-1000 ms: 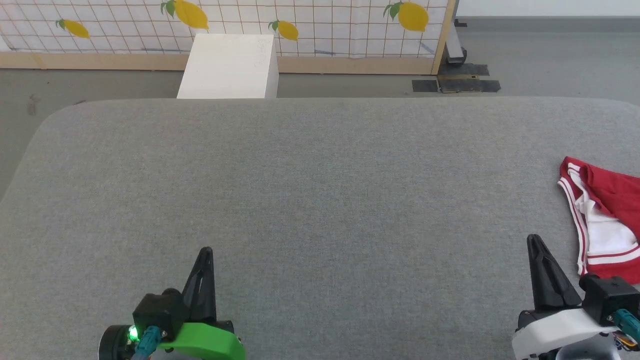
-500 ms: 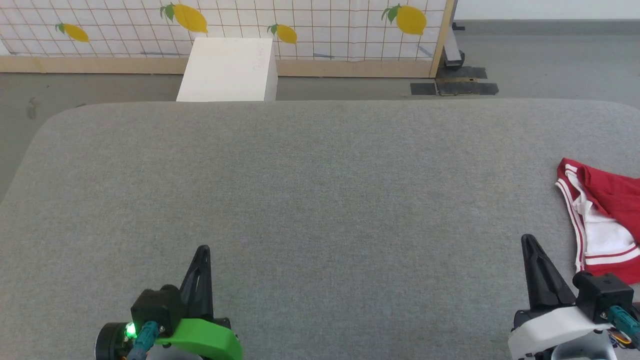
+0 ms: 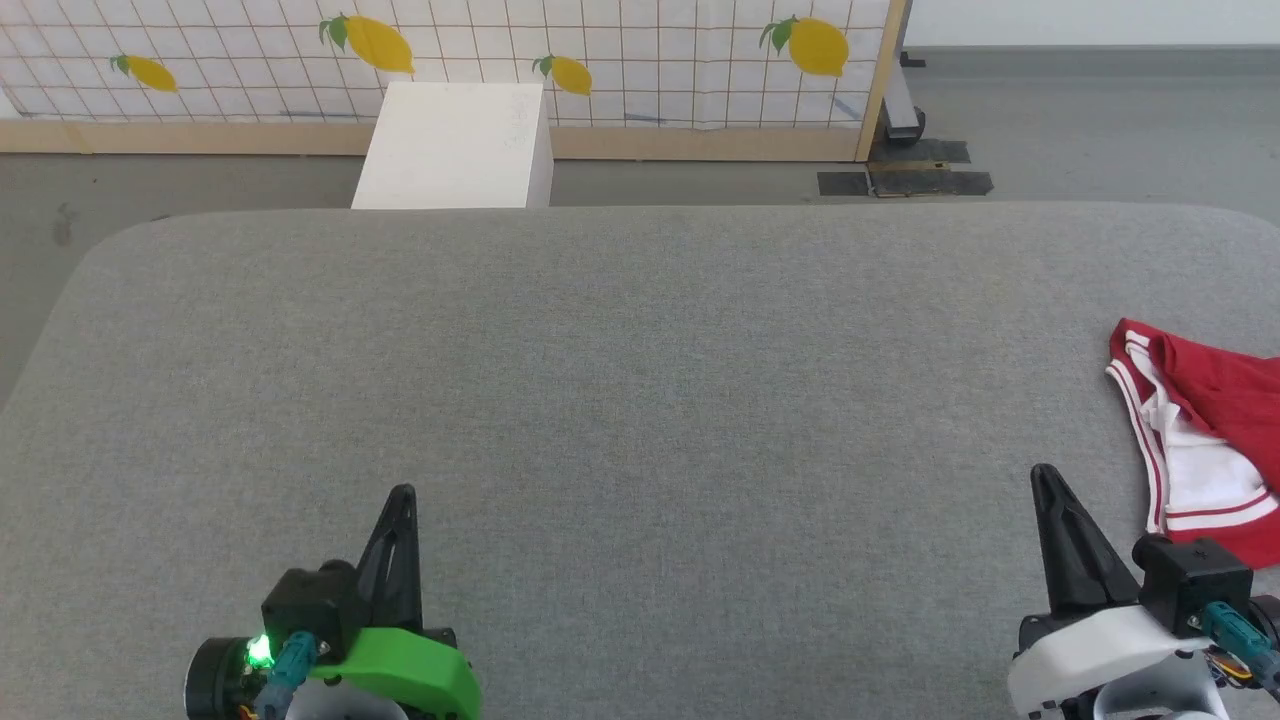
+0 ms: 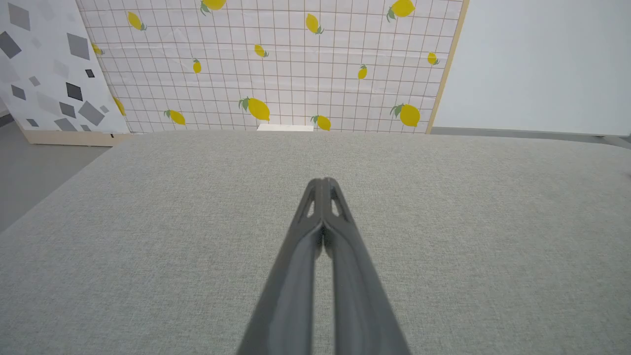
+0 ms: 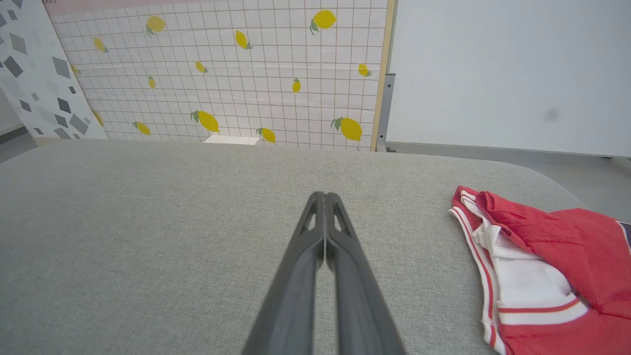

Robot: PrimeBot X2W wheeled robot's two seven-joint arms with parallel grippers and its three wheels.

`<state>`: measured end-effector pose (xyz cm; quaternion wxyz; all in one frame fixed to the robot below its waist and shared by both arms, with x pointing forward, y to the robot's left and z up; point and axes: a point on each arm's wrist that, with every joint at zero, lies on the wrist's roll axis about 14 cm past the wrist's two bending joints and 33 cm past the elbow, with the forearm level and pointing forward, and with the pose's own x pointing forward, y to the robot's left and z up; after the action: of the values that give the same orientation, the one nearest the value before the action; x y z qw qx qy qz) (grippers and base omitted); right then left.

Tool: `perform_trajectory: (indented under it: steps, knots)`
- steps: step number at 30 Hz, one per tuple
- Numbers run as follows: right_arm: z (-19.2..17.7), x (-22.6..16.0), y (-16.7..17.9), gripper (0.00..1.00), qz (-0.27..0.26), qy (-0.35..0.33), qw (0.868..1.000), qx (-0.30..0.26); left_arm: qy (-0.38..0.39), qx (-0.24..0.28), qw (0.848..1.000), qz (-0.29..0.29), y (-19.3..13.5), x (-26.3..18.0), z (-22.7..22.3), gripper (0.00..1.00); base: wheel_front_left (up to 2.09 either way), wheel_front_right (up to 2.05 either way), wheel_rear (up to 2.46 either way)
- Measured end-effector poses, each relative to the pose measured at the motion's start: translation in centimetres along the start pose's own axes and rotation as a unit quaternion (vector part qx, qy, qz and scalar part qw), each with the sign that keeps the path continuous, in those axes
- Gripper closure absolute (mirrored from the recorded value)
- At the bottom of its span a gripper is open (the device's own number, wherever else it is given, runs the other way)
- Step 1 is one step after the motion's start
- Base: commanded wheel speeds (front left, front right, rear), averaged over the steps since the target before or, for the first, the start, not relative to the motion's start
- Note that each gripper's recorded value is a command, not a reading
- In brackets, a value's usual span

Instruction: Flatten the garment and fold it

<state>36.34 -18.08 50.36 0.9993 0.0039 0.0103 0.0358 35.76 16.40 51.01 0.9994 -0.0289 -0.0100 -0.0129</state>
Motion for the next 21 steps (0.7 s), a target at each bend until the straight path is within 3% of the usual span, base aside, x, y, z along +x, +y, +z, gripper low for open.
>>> perform_trajectory:
  steps: [21]
  knots:
    - [0.46,0.15,0.54,1.00,0.008,0.000,1.000,-0.005,0.004,0.014,1.000,0.003,0.34,0.30,0.36,1.00,0.00,0.00,0.00]
